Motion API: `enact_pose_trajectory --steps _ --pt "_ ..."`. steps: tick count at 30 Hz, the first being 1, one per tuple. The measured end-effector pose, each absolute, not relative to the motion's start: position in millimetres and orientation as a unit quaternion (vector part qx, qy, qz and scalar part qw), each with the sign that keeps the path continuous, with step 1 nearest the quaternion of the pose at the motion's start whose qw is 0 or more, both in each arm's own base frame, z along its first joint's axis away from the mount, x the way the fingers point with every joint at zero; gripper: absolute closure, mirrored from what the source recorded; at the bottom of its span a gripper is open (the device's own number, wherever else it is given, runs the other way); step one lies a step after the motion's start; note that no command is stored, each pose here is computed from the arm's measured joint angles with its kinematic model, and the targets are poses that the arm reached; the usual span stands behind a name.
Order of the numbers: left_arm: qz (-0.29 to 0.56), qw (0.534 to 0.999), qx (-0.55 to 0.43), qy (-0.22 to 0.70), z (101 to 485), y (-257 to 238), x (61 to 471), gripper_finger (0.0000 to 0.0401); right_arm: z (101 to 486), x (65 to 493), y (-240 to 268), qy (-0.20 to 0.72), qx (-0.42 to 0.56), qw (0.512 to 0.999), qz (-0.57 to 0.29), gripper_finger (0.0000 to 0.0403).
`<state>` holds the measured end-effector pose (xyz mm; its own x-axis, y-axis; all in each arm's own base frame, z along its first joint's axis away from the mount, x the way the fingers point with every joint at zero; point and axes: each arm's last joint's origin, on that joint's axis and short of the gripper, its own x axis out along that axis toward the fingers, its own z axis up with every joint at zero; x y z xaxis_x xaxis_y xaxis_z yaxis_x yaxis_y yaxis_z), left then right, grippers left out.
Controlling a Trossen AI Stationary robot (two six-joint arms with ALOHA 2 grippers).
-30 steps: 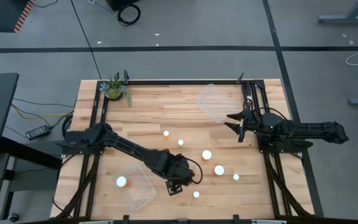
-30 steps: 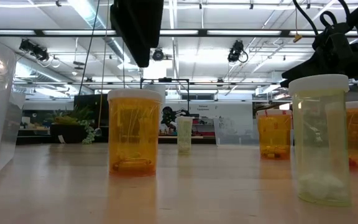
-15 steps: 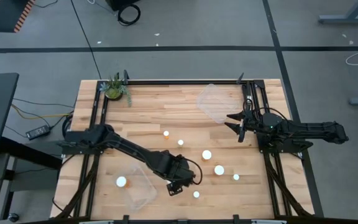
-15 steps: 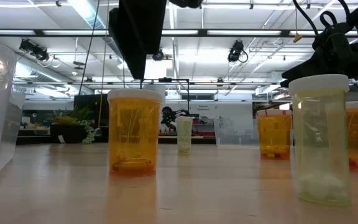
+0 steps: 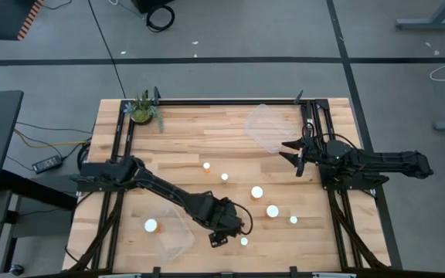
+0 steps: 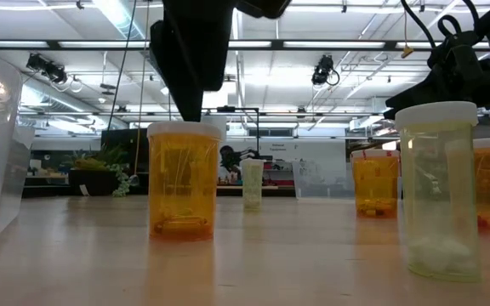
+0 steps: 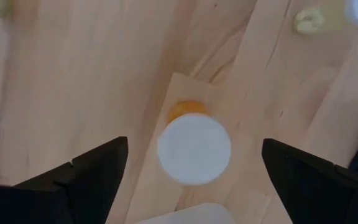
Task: Pick and place medicine bottles into bin by pill shape (circle, oval)
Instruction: Put the big orange pill bottle into the bottom transparent bin
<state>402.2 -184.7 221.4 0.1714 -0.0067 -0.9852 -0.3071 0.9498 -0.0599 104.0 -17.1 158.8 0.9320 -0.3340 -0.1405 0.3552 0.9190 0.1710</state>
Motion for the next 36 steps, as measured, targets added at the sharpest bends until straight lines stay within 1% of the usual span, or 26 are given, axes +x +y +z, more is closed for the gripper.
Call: enact_pose_trajectory --steps 2,9,15,20,36 --pt "0.099 0.750 -0.114 0.644 213 -188 403 0.0020 159 104 -17 0.054 0.097 0.978 -0.176 0.0185" --pt "0.094 0.746 -0.090 0.653 203 -196 400 0.0021 159 104 -17 0.055 0.097 0.978 -0.176 0.0185" --pt "0.091 0.751 -0.071 0.650 194 -201 403 0.0021 159 104 -17 0.055 0.097 0.978 -0.176 0.0185" --pt "0.090 0.751 -0.068 0.650 195 -201 402 0.0027 159 104 -17 0.055 0.097 0.978 -0.176 0.0185" --pt "0.088 0.752 -0.066 0.650 195 -201 402 0.0131 159 104 -17 0.056 0.097 0.978 -0.176 0.0185"
